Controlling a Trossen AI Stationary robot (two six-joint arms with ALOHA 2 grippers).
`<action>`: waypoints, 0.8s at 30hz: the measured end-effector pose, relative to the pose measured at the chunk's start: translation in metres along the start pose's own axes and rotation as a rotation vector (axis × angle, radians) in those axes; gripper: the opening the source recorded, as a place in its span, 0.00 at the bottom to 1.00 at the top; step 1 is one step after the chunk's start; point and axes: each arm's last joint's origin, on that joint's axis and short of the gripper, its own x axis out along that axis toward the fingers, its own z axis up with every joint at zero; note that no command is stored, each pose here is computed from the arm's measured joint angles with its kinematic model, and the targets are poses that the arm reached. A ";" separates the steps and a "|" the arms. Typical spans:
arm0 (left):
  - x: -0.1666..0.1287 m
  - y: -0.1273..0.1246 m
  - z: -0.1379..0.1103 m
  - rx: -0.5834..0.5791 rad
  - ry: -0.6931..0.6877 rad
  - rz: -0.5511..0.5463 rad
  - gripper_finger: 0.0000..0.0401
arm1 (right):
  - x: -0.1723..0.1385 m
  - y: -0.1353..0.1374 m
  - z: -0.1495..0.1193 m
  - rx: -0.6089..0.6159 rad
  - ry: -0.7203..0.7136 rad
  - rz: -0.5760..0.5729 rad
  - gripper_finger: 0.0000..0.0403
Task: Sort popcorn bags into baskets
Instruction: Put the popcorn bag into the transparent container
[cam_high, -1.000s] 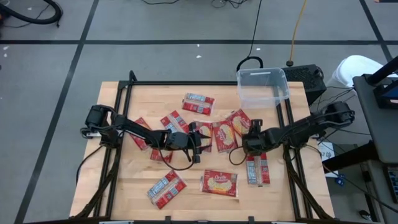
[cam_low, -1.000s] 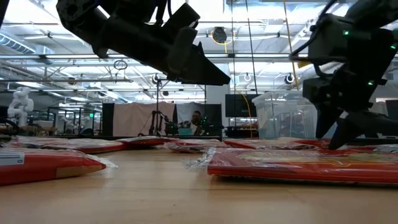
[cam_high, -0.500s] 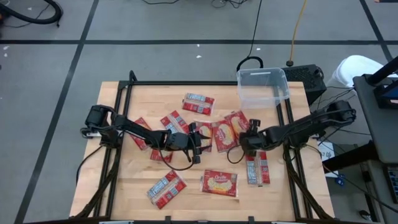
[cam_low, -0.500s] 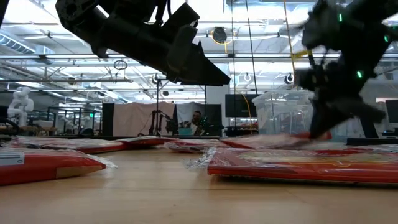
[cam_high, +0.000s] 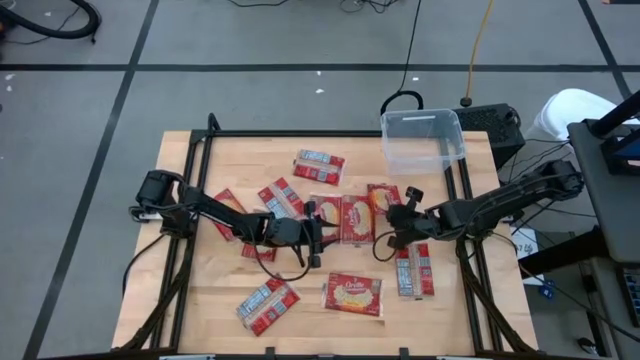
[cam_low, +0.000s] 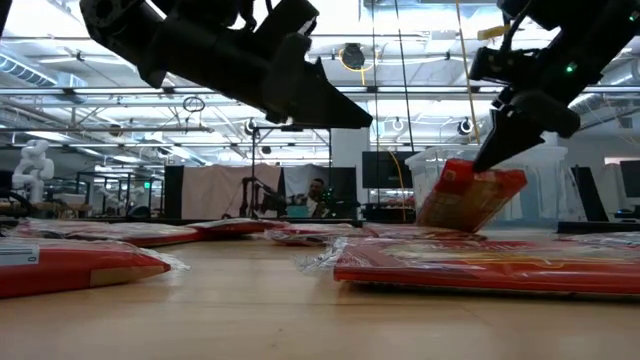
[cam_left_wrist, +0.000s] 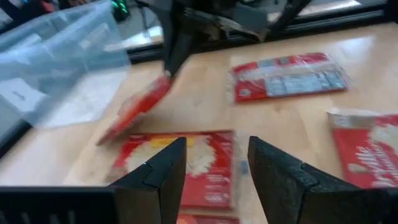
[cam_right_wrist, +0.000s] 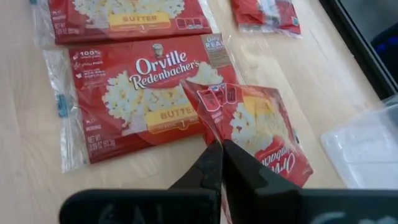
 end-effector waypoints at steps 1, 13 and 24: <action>0.002 0.000 -0.002 0.024 -0.005 0.014 0.44 | 0.000 0.000 0.000 0.004 -0.004 0.002 0.00; 0.070 0.027 -0.020 0.139 -0.056 0.124 0.76 | -0.001 0.005 0.014 -0.059 -0.124 0.043 0.00; 0.115 0.072 -0.012 0.155 0.003 -0.038 0.74 | -0.001 0.006 0.015 -0.079 -0.133 0.050 0.00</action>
